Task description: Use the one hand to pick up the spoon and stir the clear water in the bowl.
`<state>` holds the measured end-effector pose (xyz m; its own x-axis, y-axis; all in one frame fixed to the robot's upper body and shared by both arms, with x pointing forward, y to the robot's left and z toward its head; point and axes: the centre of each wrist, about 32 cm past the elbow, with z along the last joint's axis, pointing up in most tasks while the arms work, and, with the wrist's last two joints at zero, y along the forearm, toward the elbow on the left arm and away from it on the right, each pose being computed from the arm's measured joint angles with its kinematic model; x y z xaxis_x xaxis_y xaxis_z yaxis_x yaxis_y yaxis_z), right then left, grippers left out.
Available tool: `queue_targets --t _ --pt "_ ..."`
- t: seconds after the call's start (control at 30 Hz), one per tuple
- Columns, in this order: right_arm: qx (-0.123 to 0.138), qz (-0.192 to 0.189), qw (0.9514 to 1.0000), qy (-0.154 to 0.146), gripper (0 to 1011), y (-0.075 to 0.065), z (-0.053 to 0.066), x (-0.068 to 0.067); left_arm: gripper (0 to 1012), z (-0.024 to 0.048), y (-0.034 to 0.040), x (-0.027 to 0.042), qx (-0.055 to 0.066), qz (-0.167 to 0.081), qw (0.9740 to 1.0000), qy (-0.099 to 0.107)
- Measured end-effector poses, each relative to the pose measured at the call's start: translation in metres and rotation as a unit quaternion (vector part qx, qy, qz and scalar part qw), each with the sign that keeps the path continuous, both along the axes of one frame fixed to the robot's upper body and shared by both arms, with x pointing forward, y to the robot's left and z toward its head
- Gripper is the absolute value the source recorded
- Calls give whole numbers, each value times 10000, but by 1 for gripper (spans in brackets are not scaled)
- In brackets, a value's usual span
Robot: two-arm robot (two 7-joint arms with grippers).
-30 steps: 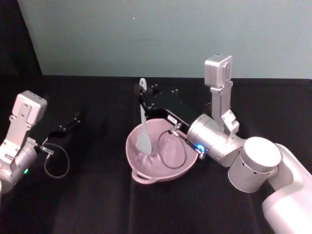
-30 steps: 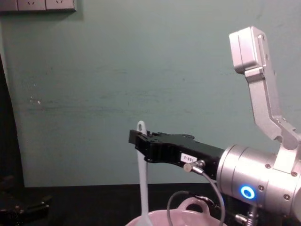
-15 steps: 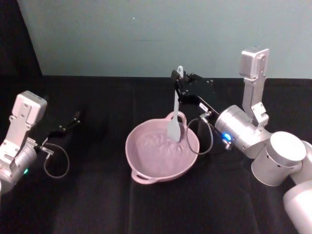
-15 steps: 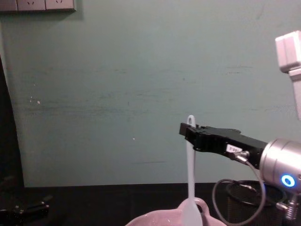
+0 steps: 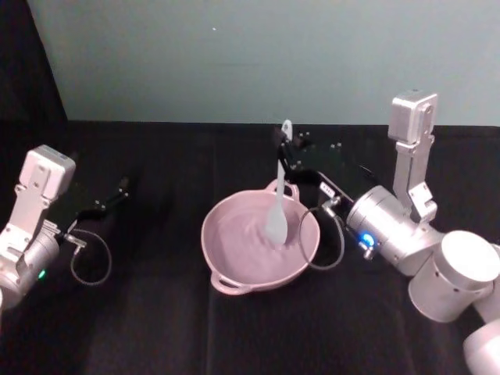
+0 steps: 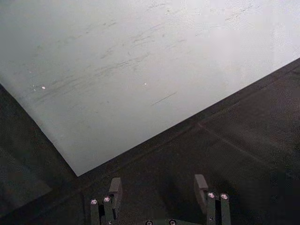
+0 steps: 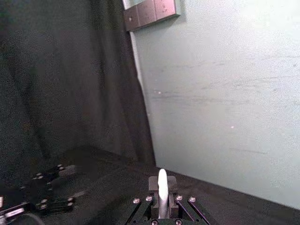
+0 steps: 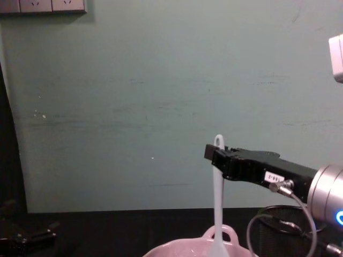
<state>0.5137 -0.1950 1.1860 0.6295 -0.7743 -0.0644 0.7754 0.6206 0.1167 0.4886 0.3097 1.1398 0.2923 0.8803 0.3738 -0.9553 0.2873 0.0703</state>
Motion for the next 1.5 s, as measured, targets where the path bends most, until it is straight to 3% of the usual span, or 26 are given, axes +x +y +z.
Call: queue_targets --t 0.33,0.53,0.8,1.03,1.17,1.5 --pt "91 572 9983 71 118 320 -32 -169 1010 0 0 0 0 0 10000 0" --pt "69 702 9975 21 118 454 -11 -107 1011 0 0 0 -1 0 10000 0" --pt "92 656 9978 -5 117 511 -27 53 1011 0 0 0 0 0 10000 0" --pt "92 482 9988 8 118 453 -46 182 1011 0 0 0 0 0 10000 0" --pt "62 219 9997 -22 118 336 -38 238 1011 0 0 0 0 0 10000 0" --pt "-22 -204 9997 -100 118 39 17 167 1011 0 0 0 0 0 10000 0"
